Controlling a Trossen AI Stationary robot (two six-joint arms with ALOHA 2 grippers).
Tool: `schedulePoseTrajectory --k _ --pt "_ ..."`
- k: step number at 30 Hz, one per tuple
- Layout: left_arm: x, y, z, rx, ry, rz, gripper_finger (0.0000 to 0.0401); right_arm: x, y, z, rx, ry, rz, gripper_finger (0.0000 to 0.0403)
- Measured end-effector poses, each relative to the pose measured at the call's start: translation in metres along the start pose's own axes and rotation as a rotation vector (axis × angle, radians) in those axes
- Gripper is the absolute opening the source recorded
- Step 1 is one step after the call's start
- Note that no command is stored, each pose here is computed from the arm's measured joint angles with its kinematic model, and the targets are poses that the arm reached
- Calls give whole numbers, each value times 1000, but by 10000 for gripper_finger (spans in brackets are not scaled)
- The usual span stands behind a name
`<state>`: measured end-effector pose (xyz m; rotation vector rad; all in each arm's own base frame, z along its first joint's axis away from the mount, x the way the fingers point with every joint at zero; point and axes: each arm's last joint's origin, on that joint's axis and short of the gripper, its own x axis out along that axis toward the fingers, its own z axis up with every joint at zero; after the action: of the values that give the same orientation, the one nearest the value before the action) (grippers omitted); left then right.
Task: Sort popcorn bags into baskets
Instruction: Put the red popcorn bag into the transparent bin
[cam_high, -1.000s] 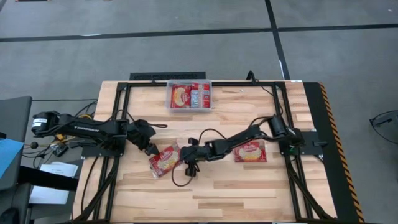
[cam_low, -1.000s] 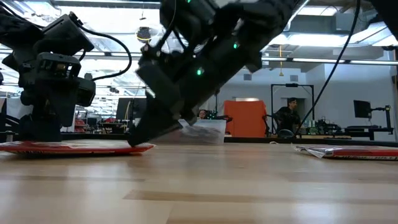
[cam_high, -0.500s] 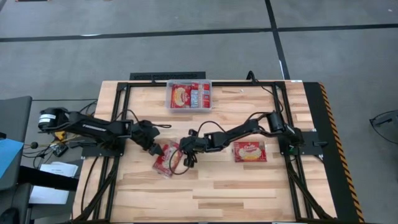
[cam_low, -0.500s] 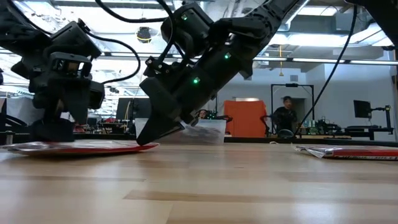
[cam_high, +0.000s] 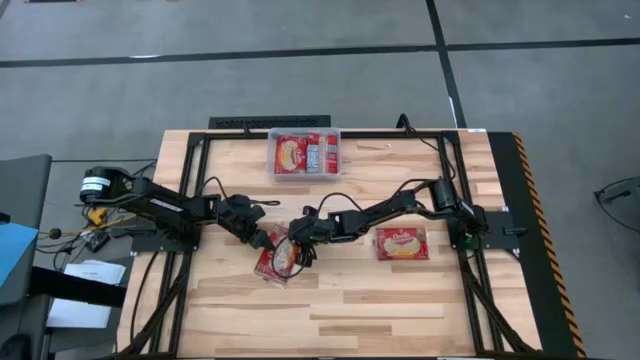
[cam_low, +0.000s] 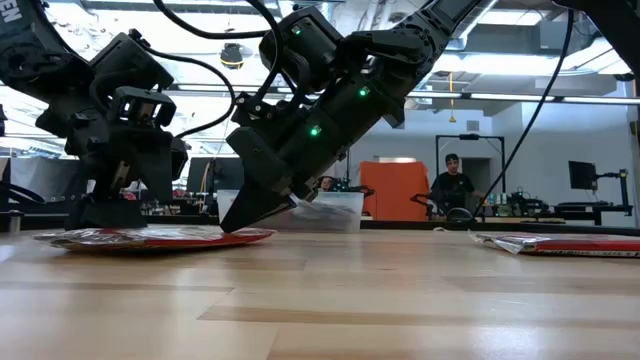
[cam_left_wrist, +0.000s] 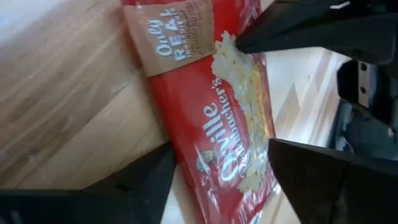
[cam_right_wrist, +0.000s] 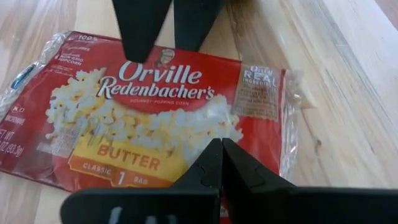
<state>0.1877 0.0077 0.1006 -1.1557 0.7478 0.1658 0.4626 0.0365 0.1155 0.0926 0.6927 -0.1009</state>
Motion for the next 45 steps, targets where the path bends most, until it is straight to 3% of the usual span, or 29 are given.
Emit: schedulePoseTrajectory --k 4,10,12,17,21,24,30,38,45 --pt "2 -4 -2 -1 -50 -3 185 9 0 -6 10 -9 1 21" --pt "4 -6 -6 5 -97 25 38 7 -2 -3 -17 -23 -8 10" --pt "4 -7 -7 16 -100 27 12 0 -4 4 -32 -31 -16 13" --pt "2 -9 -7 -4 -112 4 4 -31 -12 30 -20 -56 -54 23" --pt "-7 -19 -4 -24 -145 -61 2 -75 -9 54 -32 -60 -94 16" --pt "-19 -38 2 -24 -222 -173 2 -113 -5 68 -53 -64 -138 12" --pt "-40 -58 16 -41 -381 -232 1 -168 -8 84 -75 -92 -275 26" --pt "-74 -69 63 1 -600 -126 0 -228 -19 87 -35 -74 -390 16" --pt "-118 -67 122 68 -713 49 0 -243 -22 85 -41 -56 -407 22"
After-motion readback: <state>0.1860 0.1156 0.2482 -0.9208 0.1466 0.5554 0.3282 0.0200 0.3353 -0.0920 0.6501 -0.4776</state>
